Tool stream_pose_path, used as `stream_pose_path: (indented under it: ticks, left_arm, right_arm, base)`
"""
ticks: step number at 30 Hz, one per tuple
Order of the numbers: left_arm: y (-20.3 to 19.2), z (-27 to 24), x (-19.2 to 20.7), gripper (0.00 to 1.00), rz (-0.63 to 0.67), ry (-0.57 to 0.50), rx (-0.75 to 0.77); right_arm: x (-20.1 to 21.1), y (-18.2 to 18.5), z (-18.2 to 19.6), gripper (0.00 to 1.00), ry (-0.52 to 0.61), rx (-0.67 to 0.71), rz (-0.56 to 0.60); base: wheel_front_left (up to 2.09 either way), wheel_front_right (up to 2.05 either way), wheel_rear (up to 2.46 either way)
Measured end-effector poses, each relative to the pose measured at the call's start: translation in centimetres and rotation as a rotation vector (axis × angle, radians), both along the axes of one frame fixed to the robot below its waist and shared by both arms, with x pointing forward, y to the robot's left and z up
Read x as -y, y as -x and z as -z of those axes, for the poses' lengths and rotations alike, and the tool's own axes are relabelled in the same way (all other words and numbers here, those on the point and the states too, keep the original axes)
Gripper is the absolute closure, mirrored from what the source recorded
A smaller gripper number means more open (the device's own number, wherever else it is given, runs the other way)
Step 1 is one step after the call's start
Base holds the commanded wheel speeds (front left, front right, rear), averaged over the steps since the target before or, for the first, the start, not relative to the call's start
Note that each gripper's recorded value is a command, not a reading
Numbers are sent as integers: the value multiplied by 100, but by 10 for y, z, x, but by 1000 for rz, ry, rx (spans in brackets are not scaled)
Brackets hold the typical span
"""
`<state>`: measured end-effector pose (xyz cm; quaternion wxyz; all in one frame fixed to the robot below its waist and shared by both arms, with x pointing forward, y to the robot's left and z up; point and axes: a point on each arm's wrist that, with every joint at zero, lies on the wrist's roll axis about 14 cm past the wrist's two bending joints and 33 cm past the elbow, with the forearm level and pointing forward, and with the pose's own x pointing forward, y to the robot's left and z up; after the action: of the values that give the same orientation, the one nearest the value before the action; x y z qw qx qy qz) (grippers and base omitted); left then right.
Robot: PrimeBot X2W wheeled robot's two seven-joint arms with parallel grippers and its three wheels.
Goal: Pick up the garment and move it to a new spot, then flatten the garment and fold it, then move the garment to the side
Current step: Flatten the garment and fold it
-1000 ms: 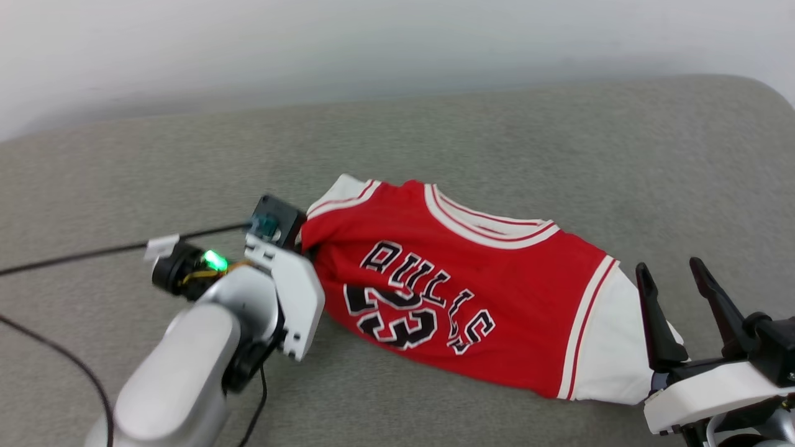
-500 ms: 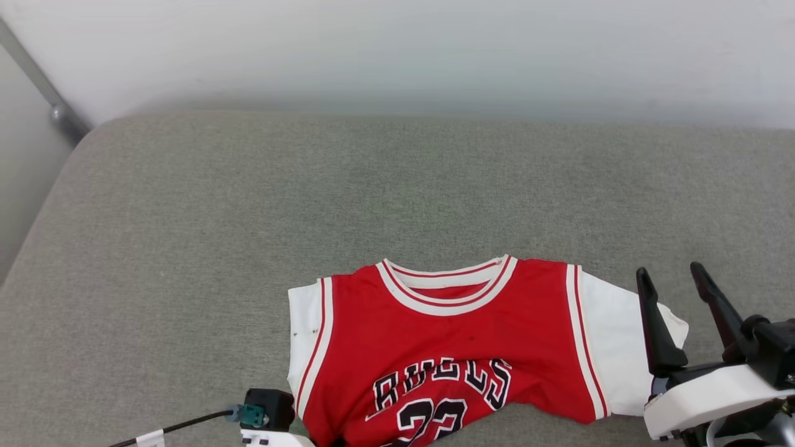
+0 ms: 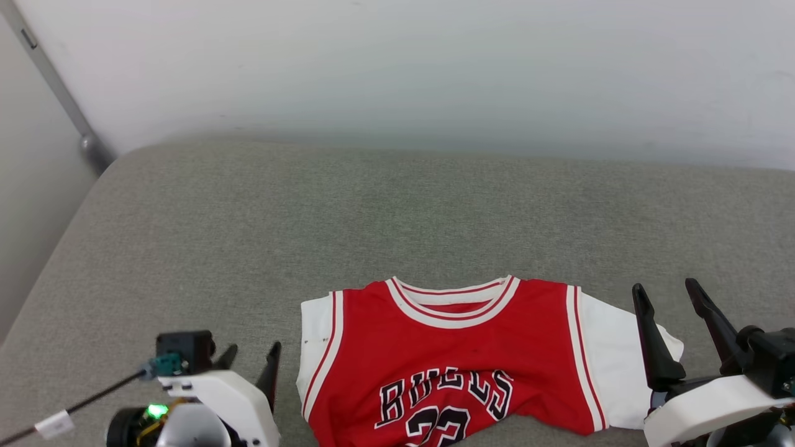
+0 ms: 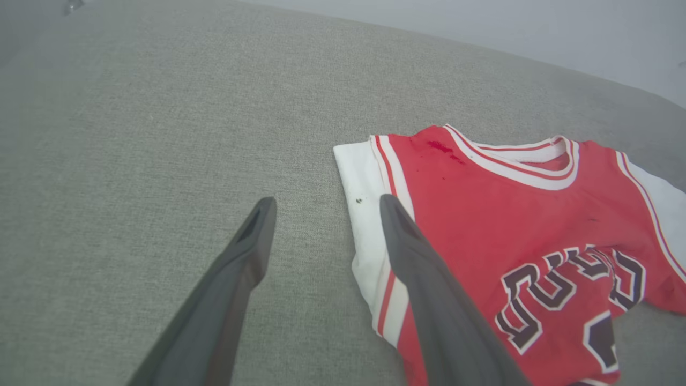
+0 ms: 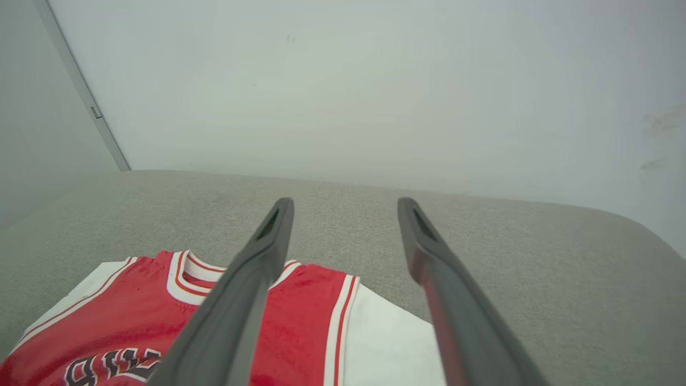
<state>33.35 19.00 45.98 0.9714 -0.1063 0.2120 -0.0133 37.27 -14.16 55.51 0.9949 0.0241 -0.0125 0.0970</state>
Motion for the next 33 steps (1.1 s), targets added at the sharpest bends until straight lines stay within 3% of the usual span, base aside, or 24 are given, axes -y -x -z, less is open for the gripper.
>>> stream_pose_path:
  ticks: [6, 9, 16, 22, 32, 33]
  left_arm:
    - [-34, -33, -10, 0, 39, -58, 80]
    - [-52, -36, -8, 0, 98, -73, 46]
    - [-68, 15, 5, 0, 276, -47, -244]
    - [-66, 70, 2, 0, 322, -30, -485]
    - [-79, 100, 18, 0, 411, -53, -616]
    - [-79, 102, 19, 5, 419, -59, -628]
  right_arm:
    - [7, 3, 3, 0, -4, -11, 20]
    - [9, 1, 7, 0, -7, -23, 26]
    - [19, -11, 20, 0, -11, -59, 58]
    - [29, -18, 40, 0, -21, -110, 90]
    - [44, -23, 58, 0, -22, -147, 135]
    - [44, -23, 59, 0, -22, -150, 137]
  base:
    - [0, 0, 0]
    - [0, 0, 0]
    - [0, 0, 0]
    - [0, 0, 0]
    - [0, 0, 0]
    - [0, 0, 0]
